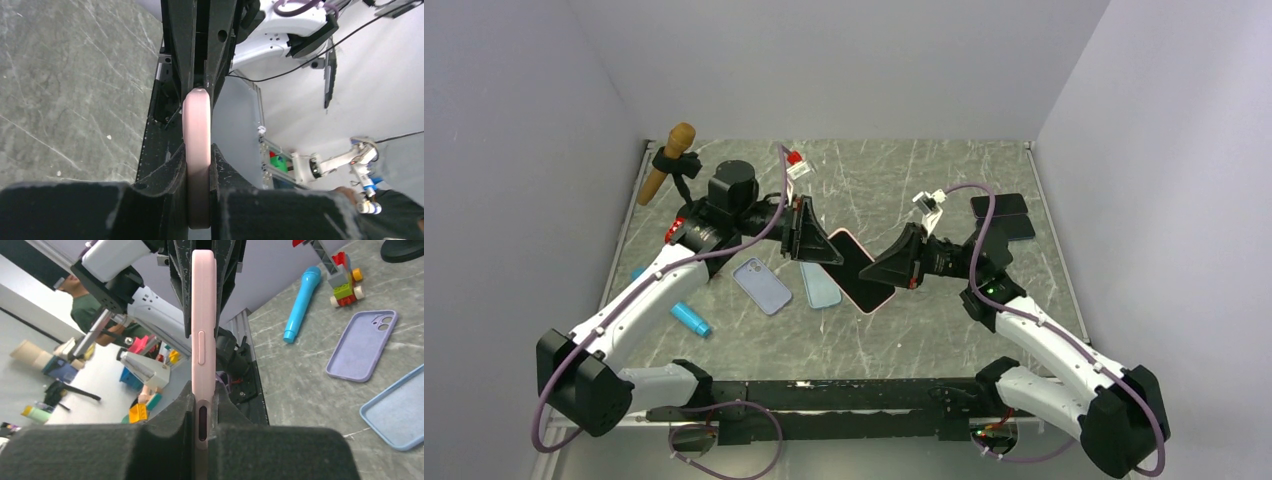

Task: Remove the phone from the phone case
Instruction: Pick up the phone at the center of the board, then remove the phone case from the phone.

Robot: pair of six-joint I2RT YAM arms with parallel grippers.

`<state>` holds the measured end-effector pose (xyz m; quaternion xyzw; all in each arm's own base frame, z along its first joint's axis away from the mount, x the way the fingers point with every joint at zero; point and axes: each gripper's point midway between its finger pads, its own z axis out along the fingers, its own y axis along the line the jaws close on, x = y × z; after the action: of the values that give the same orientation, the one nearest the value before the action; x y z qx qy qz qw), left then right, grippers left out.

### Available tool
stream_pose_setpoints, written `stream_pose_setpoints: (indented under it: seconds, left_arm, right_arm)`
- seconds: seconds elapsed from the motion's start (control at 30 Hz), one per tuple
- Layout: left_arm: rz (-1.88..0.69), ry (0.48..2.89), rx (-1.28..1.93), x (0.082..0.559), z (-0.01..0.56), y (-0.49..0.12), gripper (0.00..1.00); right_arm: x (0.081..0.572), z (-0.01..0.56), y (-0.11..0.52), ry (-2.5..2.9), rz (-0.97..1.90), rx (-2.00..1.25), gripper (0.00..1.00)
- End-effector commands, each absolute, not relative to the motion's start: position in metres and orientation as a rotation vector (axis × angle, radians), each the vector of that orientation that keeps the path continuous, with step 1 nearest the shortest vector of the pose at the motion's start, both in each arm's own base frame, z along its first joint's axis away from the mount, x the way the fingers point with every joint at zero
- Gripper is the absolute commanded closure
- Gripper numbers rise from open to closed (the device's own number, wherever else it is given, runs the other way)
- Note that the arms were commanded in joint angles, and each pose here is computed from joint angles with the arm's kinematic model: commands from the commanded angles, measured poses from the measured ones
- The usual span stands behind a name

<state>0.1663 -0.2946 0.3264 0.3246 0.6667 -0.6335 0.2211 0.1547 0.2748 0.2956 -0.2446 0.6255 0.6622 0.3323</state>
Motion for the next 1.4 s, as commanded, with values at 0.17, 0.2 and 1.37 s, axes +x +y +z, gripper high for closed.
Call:
stream_pose_setpoints:
  seconds: [0.17, 0.2, 1.37]
  left_arm:
    - [-1.863, 1.656, 0.692, 0.168, 0.378, -0.294, 0.69]
    - [-1.882, 1.621, 0.674, 0.167, 0.381, -0.293, 0.63]
    - [-1.846, 1.620, 0.780, 0.217, 0.391, -0.312, 1.00]
  right_arm:
    - [0.187, 0.320, 0.266, 1.450, 1.763, -0.259, 1.00]
    - [0.189, 0.323, 0.265, 1.430, 1.781, -0.231, 1.00]
    - [0.206, 0.284, 0.260, 1.705, 1.275, -0.273, 0.26]
